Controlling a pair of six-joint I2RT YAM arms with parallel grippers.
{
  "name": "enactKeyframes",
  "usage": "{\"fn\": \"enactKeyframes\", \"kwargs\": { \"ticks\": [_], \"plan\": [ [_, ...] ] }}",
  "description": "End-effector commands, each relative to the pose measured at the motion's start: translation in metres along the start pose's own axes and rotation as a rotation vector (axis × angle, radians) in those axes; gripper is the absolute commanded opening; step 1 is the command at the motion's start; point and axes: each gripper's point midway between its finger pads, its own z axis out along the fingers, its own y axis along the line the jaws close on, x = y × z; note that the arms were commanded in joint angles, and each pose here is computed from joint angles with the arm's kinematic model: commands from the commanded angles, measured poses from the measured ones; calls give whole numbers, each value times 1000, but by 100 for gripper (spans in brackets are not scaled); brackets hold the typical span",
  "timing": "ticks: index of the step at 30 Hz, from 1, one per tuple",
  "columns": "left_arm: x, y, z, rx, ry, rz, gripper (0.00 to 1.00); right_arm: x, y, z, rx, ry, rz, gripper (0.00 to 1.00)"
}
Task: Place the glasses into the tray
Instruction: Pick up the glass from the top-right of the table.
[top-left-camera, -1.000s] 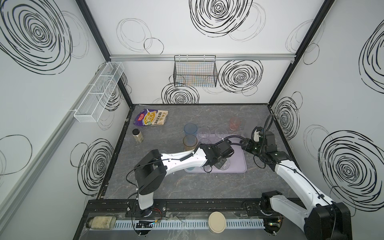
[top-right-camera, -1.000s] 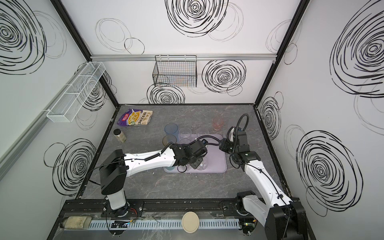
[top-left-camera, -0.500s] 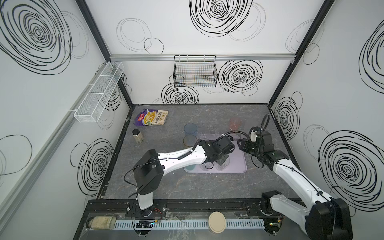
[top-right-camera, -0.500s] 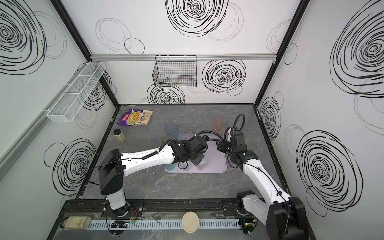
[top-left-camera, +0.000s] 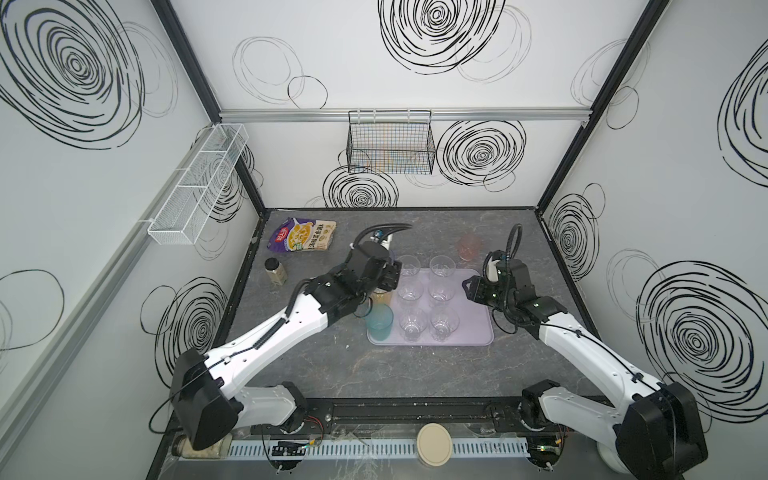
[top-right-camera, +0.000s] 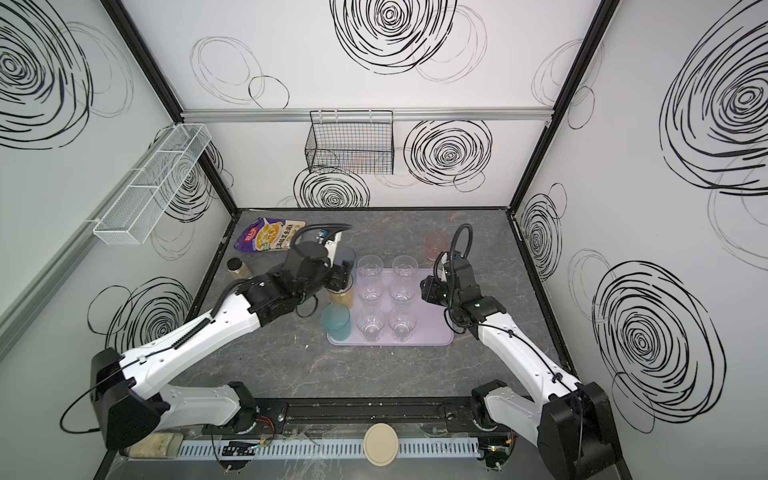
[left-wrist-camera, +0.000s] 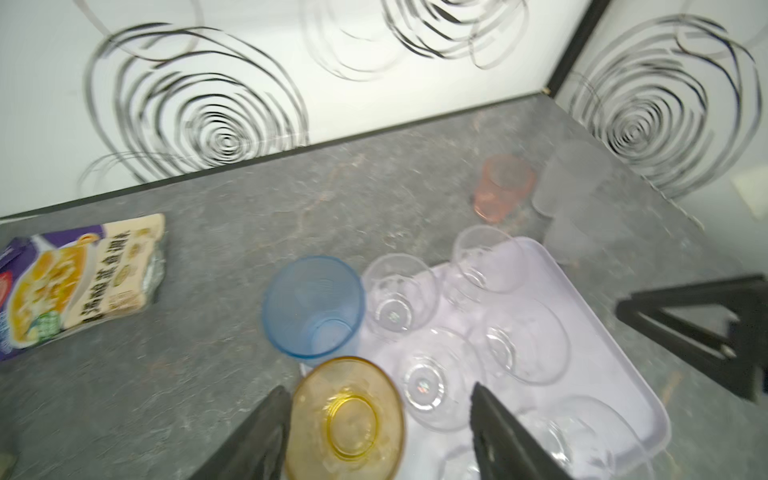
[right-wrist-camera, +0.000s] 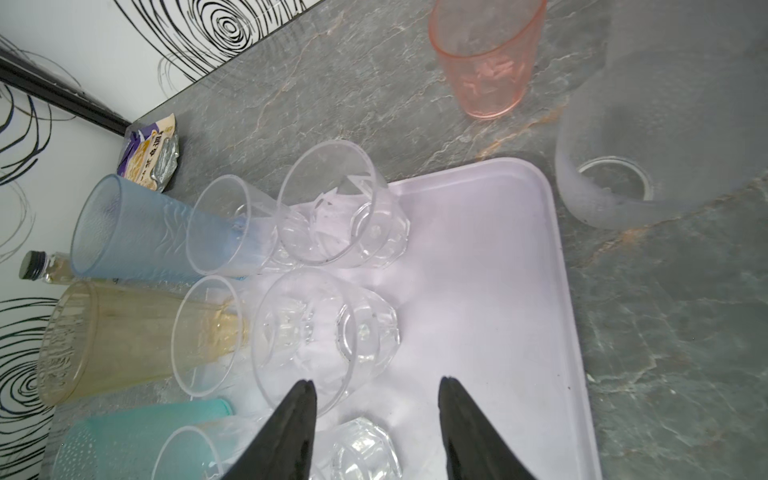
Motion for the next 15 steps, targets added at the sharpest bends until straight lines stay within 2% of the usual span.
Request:
{"fn": "enactKeyframes", "kwargs": {
  "ticks": [1, 6, 11, 15],
  "plan": [
    [-11, 43, -2, -42, -84, -165, 76, -20, 12, -2, 2, -59, -30, 53],
    [5, 91, -1, -128, -62, -247, 77, -23, 13, 0, 15, -54, -70, 53],
    [25, 112, -1, -153, -48, -307, 78, -25, 6, -3, 43, -55, -96, 53],
    [47, 126, 2, -169, -30, -411, 82, -34, -10, -7, 78, -60, -76, 54]
  ]
}}
